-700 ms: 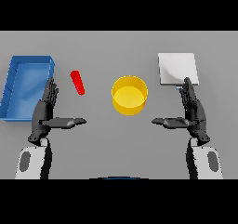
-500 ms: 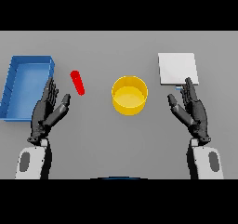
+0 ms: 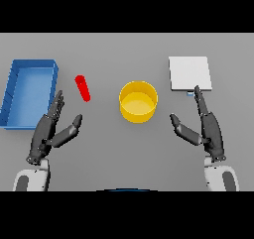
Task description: Pick up the red beaker and tilt it to pour out 1 green nut into yellow bowl. Pick up the yellow bowl and place it on the metallic measuring scale.
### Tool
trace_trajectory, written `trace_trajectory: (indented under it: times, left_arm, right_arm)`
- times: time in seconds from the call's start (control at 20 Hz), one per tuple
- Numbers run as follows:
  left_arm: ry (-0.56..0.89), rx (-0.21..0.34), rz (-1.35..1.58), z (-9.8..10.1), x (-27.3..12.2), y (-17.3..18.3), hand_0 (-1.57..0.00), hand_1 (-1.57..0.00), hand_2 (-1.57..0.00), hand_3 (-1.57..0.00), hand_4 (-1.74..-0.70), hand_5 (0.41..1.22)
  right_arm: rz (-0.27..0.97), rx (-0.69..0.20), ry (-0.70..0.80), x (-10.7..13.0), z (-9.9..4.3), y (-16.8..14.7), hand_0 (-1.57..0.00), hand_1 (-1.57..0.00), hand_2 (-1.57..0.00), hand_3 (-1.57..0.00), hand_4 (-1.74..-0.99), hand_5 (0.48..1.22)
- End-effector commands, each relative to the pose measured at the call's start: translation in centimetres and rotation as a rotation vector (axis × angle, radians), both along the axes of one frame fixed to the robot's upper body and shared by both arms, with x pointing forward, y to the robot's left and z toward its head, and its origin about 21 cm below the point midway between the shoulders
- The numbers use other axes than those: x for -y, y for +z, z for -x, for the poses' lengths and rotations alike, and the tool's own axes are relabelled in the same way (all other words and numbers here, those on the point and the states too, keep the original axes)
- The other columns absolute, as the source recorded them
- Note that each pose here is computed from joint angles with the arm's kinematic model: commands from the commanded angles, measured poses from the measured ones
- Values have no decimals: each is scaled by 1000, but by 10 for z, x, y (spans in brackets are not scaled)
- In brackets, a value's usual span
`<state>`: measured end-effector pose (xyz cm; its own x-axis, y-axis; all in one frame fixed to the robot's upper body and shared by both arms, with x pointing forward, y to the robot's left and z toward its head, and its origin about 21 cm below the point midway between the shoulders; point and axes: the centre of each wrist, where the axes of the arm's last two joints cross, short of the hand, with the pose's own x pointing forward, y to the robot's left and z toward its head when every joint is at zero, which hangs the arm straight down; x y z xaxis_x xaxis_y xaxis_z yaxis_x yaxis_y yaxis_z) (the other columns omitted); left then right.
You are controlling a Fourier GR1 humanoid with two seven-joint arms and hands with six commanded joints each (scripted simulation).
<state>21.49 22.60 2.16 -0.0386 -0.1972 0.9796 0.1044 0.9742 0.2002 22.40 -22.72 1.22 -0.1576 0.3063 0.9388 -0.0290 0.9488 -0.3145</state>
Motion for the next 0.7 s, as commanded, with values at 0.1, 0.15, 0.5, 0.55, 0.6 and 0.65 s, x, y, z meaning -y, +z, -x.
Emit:
trace_trajectory:
  times: [0.1,0.15,0.5,0.55,0.6,0.65]
  left_arm:
    - [4,-51,-9,-14,4,-6,1,1,1,1,-1136,648]
    - [3,-56,-16,-22,6,-7,1,1,1,1,-1137,647]
    - [-8,-103,-35,-70,1,-28,1,1,1,1,-1176,640]
    - [-19,-105,-32,-77,2,-30,1,1,1,1,-1178,637]
    - [-27,-90,-31,-84,4,-31,1,1,1,1,-1180,636]
    - [-36,-87,-34,-90,7,-31,1,1,1,1,-1183,637]
  right_arm:
    - [-15,4,24,1,2,0,1,1,1,1,-1163,624]
    - [-34,-1,34,0,2,0,1,1,1,1,-1180,627]
    - [-69,-14,33,6,-4,1,1,1,1,1,-1225,627]
    - [-73,-22,35,6,-5,0,1,1,1,1,-1229,626]
    - [-65,-16,44,5,-2,-3,1,1,1,1,-1229,626]
    - [-63,-6,41,4,-4,-1,1,1,1,1,-1227,625]
